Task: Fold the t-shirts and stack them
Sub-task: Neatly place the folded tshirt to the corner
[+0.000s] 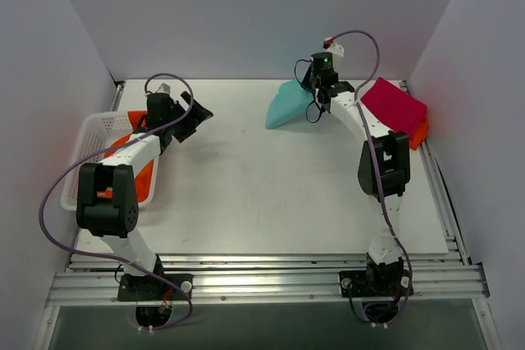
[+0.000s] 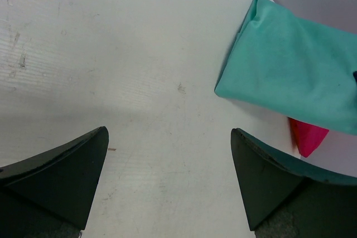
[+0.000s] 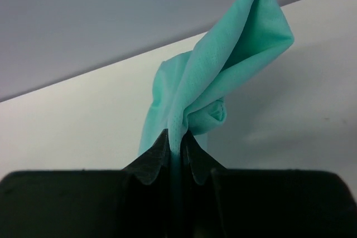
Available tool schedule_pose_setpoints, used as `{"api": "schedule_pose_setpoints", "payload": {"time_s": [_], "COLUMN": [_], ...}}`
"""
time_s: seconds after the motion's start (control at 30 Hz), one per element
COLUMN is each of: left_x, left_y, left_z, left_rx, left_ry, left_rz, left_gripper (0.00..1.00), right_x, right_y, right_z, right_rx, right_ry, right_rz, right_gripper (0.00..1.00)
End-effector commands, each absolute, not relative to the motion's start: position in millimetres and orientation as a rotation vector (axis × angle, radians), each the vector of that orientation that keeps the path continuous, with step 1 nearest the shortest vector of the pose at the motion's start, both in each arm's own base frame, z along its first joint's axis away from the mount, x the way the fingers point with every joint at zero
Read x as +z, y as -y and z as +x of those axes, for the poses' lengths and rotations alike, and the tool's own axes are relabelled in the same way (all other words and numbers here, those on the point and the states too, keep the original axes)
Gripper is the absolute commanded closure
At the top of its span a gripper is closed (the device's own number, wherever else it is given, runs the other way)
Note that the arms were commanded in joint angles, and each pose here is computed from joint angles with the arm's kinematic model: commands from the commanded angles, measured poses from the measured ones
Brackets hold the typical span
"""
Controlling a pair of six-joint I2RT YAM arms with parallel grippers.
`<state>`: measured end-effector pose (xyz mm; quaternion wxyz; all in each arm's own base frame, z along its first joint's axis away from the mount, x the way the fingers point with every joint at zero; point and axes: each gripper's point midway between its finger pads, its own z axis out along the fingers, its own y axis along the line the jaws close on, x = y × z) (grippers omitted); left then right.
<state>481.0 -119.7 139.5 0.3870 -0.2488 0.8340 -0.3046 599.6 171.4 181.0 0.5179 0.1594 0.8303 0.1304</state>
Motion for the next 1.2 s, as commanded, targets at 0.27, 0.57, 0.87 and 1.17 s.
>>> {"api": "schedule_pose_setpoints", "payload": {"time_s": [0.27,0.57,0.87,1.17], "left_x": [179,180,172,167], "left_y": [118,118,112,114], "left_z": [483,483,486,489], "left_rx": [-0.871,-0.9,-0.911,-0.918], "left_ry": [-2.004,-1.992,-1.995,-2.0], "left_rz": [-0.587,-0.586,-0.605,-0.602], "left_gripper": [0.0,0.0,0.0,0.0], "right_x": [156,151,157,172], "right_y": [-35,23,95,146], "right_z": [621,633,624,590], "right_rx": [0.013,-0.007,-0.074,-0.124], "right_ry": [-2.066,-2.04,-1.992,-1.941], "right_rz": [0.481,0.581,0.695,0.807], "right_gripper": [1.0,1.0,1.0,1.0]}}
